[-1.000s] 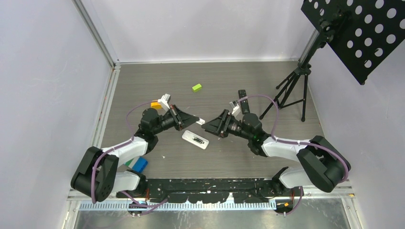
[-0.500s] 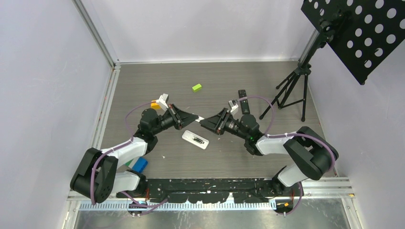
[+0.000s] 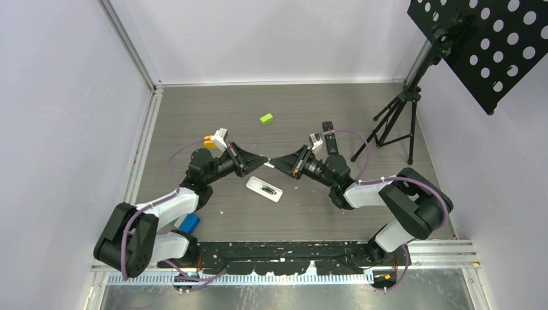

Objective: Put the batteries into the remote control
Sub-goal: Pick up the battery cover at the center of the board, then adjust the remote control at the center of the board, then load the battery cover into the remote control.

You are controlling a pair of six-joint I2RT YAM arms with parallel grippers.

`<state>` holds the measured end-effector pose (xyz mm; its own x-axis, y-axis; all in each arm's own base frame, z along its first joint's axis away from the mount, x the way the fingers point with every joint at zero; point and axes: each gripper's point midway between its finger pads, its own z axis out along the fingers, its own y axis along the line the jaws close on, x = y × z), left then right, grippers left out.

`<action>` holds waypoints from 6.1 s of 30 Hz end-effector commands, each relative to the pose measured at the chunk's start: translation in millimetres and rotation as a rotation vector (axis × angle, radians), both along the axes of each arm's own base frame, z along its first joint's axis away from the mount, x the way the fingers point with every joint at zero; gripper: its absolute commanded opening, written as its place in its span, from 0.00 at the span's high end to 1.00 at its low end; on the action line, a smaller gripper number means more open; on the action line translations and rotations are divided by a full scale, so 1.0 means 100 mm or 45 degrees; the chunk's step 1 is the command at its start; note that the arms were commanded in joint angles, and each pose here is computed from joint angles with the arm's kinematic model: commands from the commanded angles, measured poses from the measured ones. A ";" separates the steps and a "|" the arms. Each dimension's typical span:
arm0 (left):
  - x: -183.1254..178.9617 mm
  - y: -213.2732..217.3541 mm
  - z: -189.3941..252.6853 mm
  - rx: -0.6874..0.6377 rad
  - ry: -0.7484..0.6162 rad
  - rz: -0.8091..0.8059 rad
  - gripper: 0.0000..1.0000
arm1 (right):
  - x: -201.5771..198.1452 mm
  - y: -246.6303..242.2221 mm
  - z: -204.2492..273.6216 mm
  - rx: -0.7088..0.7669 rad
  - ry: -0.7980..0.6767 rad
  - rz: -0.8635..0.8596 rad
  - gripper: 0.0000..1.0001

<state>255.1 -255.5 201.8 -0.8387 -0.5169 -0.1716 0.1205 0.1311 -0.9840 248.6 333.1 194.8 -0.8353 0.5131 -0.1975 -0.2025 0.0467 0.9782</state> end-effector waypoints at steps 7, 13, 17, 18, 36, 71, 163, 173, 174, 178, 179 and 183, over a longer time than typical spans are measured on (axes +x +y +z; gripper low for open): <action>0.08 0.09 -0.07 0.179 -0.159 0.066 0.51 | 0.00 -0.03 0.07 0.001 0.015 -0.025 1.00; 0.23 0.55 -0.63 0.647 -0.127 0.290 0.15 | -0.12 -0.12 -0.50 -0.431 0.128 0.034 1.00; 0.25 0.84 -0.87 0.868 -0.094 0.389 0.10 | -0.36 -0.18 -0.84 -0.735 0.092 0.256 1.00; 0.24 0.87 -0.93 0.903 -0.081 0.390 0.10 | -0.45 -0.18 -0.92 -0.795 0.088 0.329 1.00; 0.15 0.93 -1.52 1.066 0.066 0.268 0.15 | -0.56 -0.22 -1.47 -1.172 0.180 0.443 1.00; -0.09 0.83 -1.65 0.971 0.089 0.178 0.47 | -0.01 0.22 -1.01 -0.715 0.283 0.246 1.00; -0.02 0.75 -1.63 0.962 0.101 0.130 0.49 | -0.16 0.00 -1.30 -1.012 0.316 0.323 0.64; -0.03 0.75 -1.63 0.960 0.102 0.127 0.49 | -0.12 0.06 -1.34 -0.996 0.325 0.300 0.79; -0.03 0.75 -1.62 0.960 0.101 0.129 0.49 | -0.11 0.06 -1.34 -1.000 0.322 0.295 0.81; -0.03 0.75 -1.62 0.959 0.101 0.128 0.49 | -0.09 0.04 -1.36 -1.025 0.327 0.283 0.84; -0.03 0.75 -1.63 0.961 0.102 0.129 0.49 | -0.09 0.04 -1.37 -1.031 0.330 0.282 0.84; -0.03 0.75 -1.63 0.960 0.101 0.129 0.49 | -0.08 0.01 -1.38 -1.056 0.326 0.272 0.84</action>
<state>246.3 -181.5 33.9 -0.8278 -0.3619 -0.4287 -0.0056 0.7694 -0.6388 228.8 326.0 45.6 -0.9770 0.1119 -0.1815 -0.0366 0.7505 0.6598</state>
